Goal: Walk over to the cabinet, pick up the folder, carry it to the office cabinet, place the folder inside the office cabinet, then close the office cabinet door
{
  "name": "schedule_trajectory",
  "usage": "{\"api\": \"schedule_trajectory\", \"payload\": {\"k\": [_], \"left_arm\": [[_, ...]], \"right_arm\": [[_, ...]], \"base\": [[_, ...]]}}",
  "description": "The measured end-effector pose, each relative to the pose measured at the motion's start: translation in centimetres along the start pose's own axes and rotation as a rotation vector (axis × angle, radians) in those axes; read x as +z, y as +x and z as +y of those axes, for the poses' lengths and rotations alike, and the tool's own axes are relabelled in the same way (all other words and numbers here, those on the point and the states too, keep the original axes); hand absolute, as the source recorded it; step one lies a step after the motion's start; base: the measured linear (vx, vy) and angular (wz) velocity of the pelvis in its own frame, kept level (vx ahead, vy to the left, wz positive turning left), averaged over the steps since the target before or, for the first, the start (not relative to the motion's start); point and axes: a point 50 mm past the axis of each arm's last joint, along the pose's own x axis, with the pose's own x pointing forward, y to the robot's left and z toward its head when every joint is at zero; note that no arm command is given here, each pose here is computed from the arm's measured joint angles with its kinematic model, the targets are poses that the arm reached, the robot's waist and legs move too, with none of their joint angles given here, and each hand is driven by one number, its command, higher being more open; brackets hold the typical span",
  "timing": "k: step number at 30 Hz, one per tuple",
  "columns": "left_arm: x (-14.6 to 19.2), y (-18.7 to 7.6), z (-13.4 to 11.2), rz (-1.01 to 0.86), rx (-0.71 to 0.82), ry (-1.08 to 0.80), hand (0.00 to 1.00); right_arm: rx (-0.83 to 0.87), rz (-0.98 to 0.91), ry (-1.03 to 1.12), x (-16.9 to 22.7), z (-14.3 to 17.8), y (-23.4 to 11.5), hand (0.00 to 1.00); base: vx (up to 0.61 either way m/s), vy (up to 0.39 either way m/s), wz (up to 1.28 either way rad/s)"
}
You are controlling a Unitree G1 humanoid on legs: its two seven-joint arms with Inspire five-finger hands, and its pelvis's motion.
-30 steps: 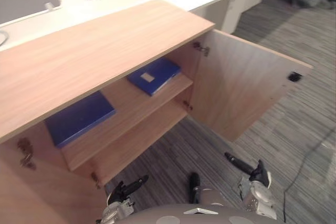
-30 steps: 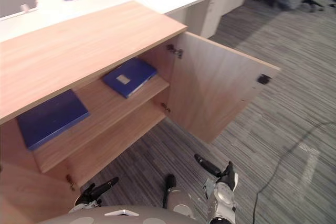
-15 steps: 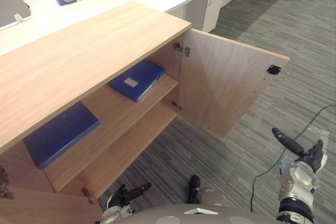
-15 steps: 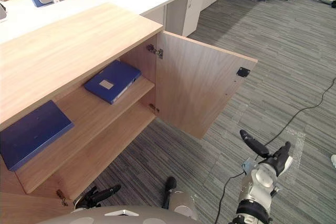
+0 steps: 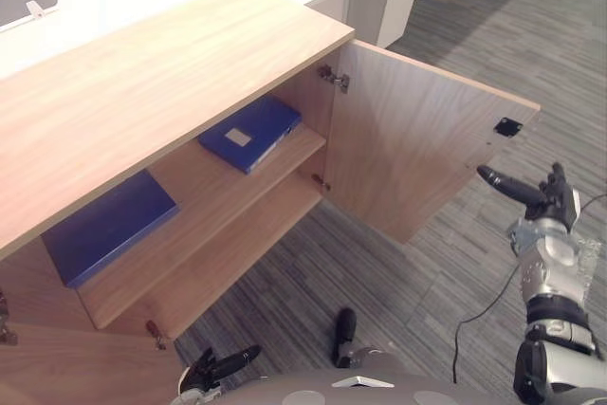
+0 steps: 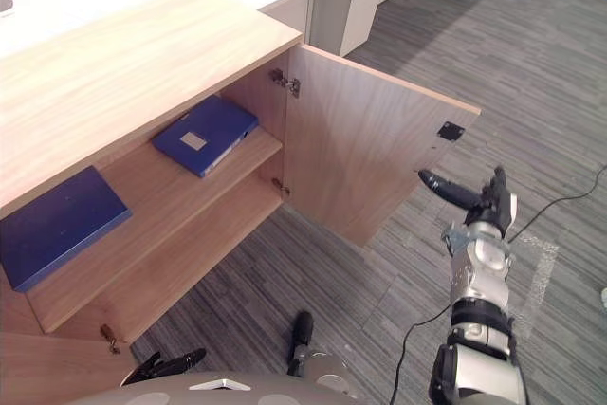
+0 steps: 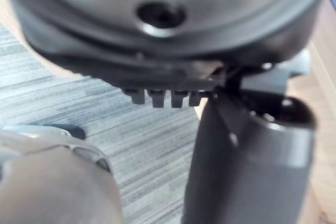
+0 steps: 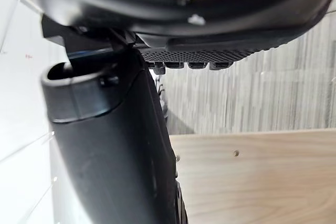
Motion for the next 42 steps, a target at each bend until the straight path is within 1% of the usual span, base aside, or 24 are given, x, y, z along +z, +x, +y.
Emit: {"api": "schedule_trajectory", "payload": {"k": [3,7,13,18,22,24,25,29,31,32,34,35,36,37,38,39,41,42], "left_arm": [[-0.3,-0.1,0.2,0.007,0.003,-0.002,1.00],[-0.4,-0.1,0.2,0.010,0.001,-0.005,1.00],[-0.8,-0.2,-0.7,0.018,-0.020,-0.030,1.00],[-0.9,-0.2,-0.7,0.019,-0.019,-0.085,1.00],[-1.2,-0.3,-0.6,0.026,-0.016,-0.108,1.00],[-1.7,-0.5,-0.6,0.037,-0.021,-0.110,1.00],[-2.0,-0.6,-0.6,0.044,-0.029,-0.112,1.00],[-2.4,-0.7,-0.4,0.050,-0.033,-0.140,1.00],[-2.1,-0.7,0.1,0.043,-0.033,-0.126,1.00],[-2.0,-0.7,0.2,0.041,-0.035,-0.125,1.00],[-1.8,-0.6,0.2,0.035,-0.044,-0.115,1.00],[-1.9,-0.6,-0.3,0.036,-0.058,-0.096,1.00],[-1.2,-0.4,0.1,0.016,-0.055,-0.078,1.00],[-1.0,-0.3,0.0,0.021,-0.054,-0.067,1.00],[-0.9,-0.3,-0.1,0.020,-0.059,-0.049,1.00],[-0.8,-0.2,-0.1,0.015,-0.062,-0.047,1.00],[-0.8,-0.3,-0.8,0.005,-0.090,-0.036,1.00],[-0.4,-0.2,-0.3,-0.010,-0.085,-0.017,1.00]], "right_arm": [[0.025,-0.031,0.034,2.0,0.1,1.2,1.00],[0.018,-0.064,0.089,4.0,0.2,2.2,1.00],[-0.020,-0.144,0.153,8.4,-0.8,3.6,1.00],[-0.048,-0.148,0.157,9.3,-1.5,4.0,1.00],[-0.017,-0.161,0.079,10.4,-1.9,4.1,1.00],[0.056,-0.153,-0.003,10.5,-1.3,4.1,1.00],[0.141,-0.131,-0.055,10.3,-0.4,4.1,1.00],[0.257,-0.078,-0.203,9.7,0.1,3.8,1.00],[0.404,-0.051,-0.251,9.1,0.7,3.0,1.00],[0.442,-0.045,-0.265,8.9,0.9,2.8,1.00],[0.573,-0.027,-0.304,8.1,2.3,2.0,1.00],[0.638,-0.035,-0.325,8.2,2.8,1.3,1.00],[0.681,-0.032,-0.326,7.7,3.0,0.7,1.00],[0.733,-0.021,-0.338,7.2,3.7,0.2,1.00],[0.823,-0.008,-0.377,6.9,4.6,-0.7,1.00],[0.865,-0.002,-0.403,6.7,4.9,-1.1,1.00],[1.065,0.032,-0.540,6.2,6.1,-3.7,1.00],[1.124,0.050,-0.564,5.8,6.4,-4.5,1.00]], "base": [[-0.02,0.139,0.06],[-0.02,0.109,0.07],[-0.01,0.130,0.09],[0.02,0.104,0.16],[0.02,0.077,0.22],[0.01,0.060,0.17],[0.00,0.035,0.02],[-0.04,0.111,-0.06],[-0.03,0.141,-0.07],[-0.04,0.113,-0.21],[-0.02,0.056,-0.27],[0.06,0.016,-0.19],[0.07,-0.040,-0.21],[0.02,-0.131,-0.17],[-0.02,-0.140,-0.27],[0.00,-0.150,-0.32],[0.06,-0.095,-0.21],[0.07,-0.135,0.19]]}}
